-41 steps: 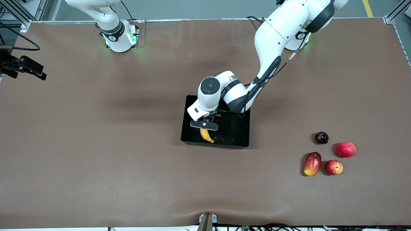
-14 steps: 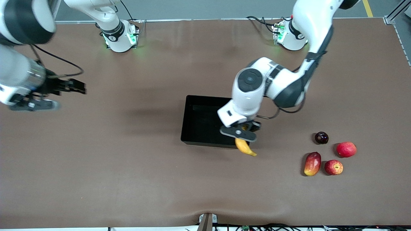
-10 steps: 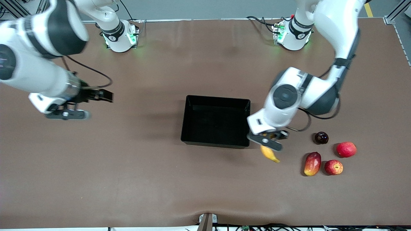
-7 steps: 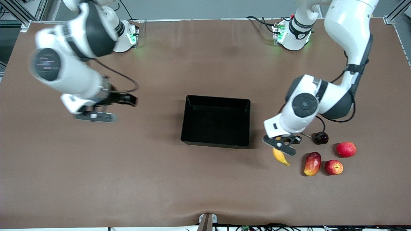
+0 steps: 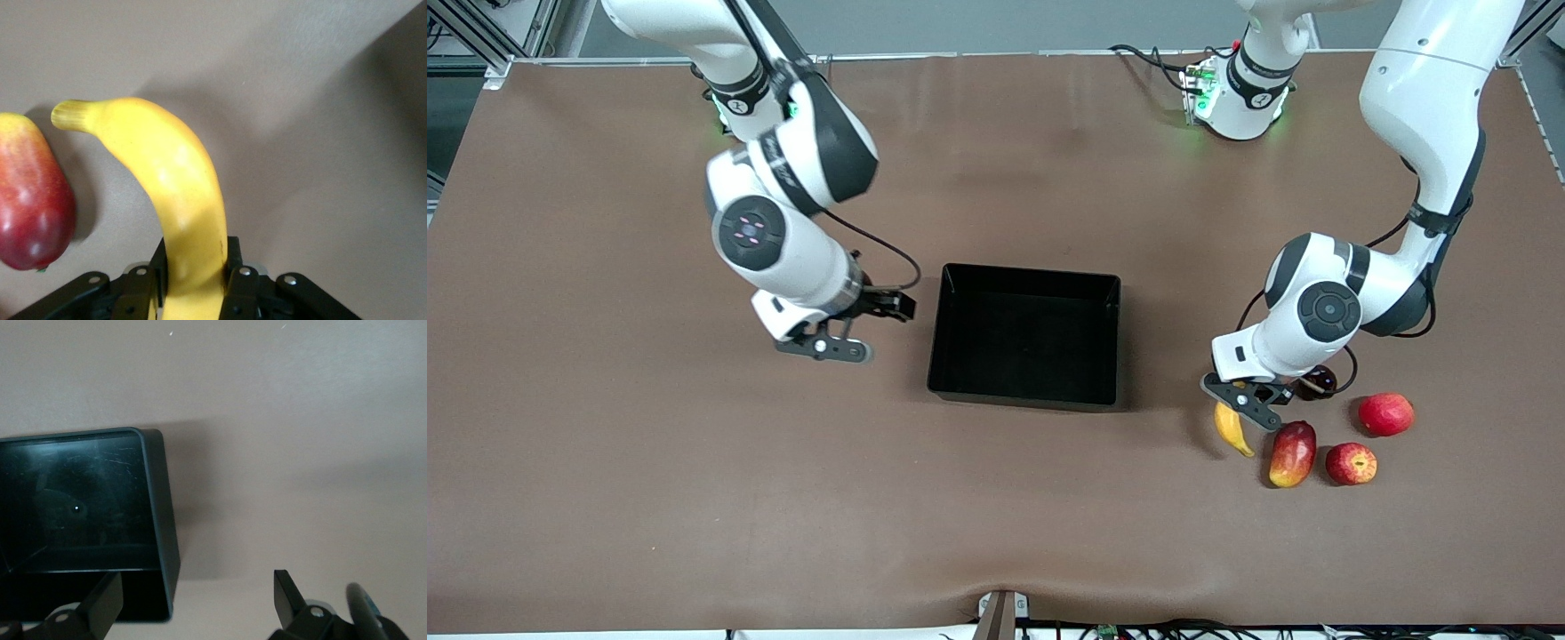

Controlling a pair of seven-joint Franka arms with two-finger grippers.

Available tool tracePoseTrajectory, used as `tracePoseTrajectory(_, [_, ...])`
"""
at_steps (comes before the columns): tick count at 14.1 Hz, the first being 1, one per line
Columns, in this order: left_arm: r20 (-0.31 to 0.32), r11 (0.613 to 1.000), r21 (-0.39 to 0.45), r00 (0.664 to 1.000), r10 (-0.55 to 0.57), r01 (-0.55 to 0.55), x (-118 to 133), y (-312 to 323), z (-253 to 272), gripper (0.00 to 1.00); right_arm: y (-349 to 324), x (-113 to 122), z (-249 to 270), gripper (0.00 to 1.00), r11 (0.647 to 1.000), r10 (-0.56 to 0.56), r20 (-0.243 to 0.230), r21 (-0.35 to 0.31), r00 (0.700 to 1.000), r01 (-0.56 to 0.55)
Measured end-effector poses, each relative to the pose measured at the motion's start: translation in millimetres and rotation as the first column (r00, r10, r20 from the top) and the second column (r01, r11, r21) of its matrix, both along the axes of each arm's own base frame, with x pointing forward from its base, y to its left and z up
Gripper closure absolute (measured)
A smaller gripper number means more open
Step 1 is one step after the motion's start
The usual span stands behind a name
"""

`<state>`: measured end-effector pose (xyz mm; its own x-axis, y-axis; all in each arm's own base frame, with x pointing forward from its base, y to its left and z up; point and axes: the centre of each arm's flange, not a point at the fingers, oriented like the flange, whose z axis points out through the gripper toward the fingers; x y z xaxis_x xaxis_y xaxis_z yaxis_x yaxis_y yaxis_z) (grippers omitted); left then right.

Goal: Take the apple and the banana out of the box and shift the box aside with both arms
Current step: 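Set the banana by the fruits while the right gripper grips the tray rim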

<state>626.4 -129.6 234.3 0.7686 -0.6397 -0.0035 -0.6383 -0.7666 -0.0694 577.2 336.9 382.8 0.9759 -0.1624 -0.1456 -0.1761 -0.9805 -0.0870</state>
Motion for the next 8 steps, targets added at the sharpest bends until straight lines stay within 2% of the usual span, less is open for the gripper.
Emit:
tracePoseTrajectory(4, [0.006, 1.000, -0.013, 1.000, -0.008, 0.008, -2, 11, -32, 0.64, 46, -11, -51, 0.00, 1.000, -0.016, 0.025, -0.006, 1.000, 0.017])
tracePoseTrajectory(8, [0.010, 1.000, -0.008, 1.000, -0.023, 0.023, -2, 15, -46, 0.64, 77, -24, -105, 0.00, 1.000, 0.013, 0.034, -0.018, 0.999, -0.012])
